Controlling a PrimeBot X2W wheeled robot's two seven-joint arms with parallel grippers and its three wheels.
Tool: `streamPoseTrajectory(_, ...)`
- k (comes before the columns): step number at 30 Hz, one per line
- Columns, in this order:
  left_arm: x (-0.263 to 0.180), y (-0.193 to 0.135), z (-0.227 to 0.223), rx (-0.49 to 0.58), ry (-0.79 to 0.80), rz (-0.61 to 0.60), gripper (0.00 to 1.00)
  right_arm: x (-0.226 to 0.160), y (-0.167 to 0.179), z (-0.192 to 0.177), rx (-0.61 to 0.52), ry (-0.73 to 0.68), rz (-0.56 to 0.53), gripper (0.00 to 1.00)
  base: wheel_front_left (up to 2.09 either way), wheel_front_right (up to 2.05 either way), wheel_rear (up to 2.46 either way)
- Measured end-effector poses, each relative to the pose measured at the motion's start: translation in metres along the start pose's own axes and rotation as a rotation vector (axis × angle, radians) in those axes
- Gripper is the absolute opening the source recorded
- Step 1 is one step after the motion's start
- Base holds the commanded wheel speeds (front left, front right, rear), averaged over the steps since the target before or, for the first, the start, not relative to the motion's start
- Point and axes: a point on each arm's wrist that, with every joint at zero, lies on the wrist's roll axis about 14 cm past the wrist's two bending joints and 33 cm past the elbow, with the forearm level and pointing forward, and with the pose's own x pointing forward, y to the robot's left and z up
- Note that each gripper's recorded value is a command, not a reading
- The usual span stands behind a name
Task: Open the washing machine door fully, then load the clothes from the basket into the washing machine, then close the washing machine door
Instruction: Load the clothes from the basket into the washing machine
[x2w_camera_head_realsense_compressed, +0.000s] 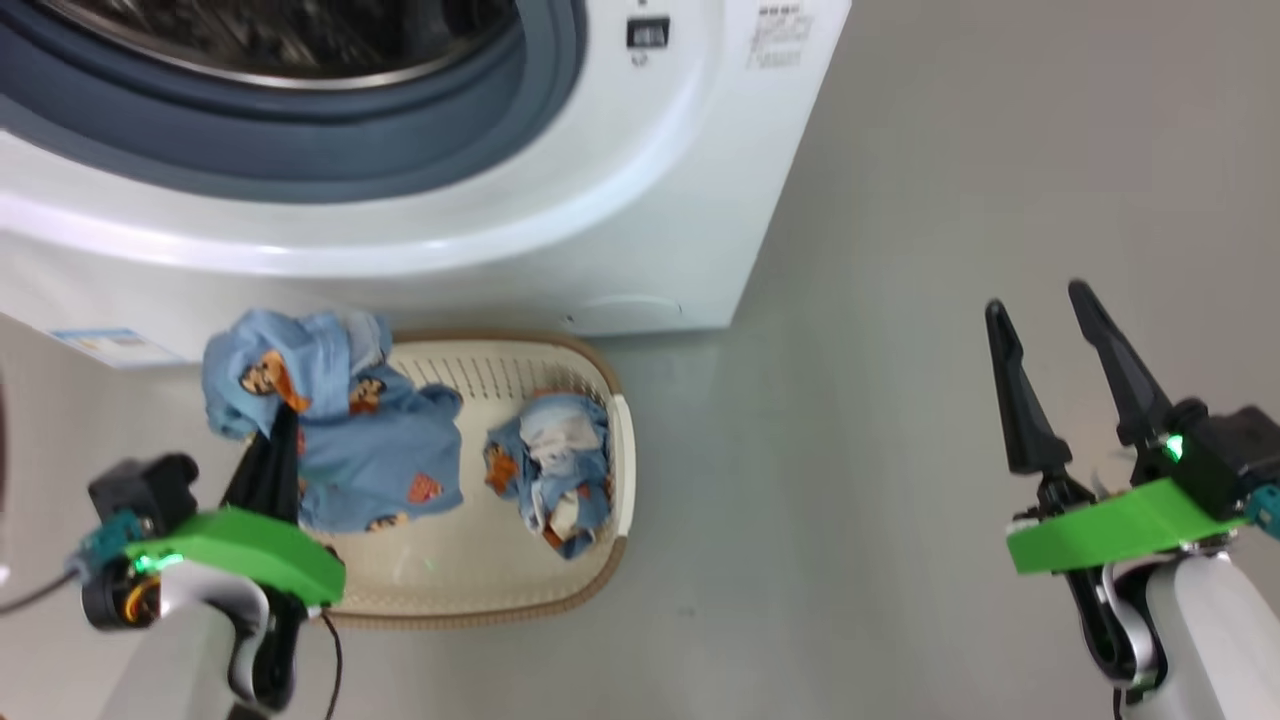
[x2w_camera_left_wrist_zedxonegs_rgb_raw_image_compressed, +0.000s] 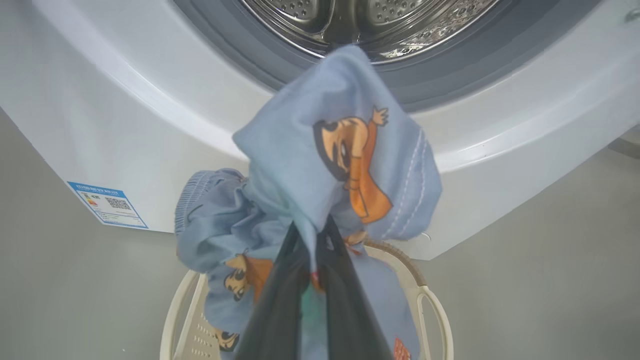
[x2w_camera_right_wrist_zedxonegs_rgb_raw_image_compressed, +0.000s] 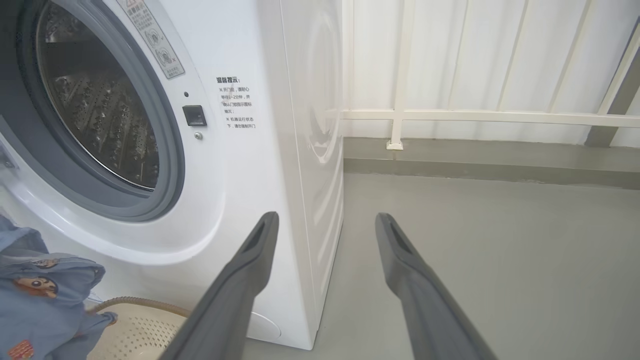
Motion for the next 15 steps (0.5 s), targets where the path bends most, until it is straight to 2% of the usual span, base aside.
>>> streamPoseTrajectory(15,-0.074,-0.009,0.062,0.035,-0.263,0.004,0.00,-0.037,0.007,0.027,-0.002,-0.049,-0.001,1.00,0.00,0.00,0.00)
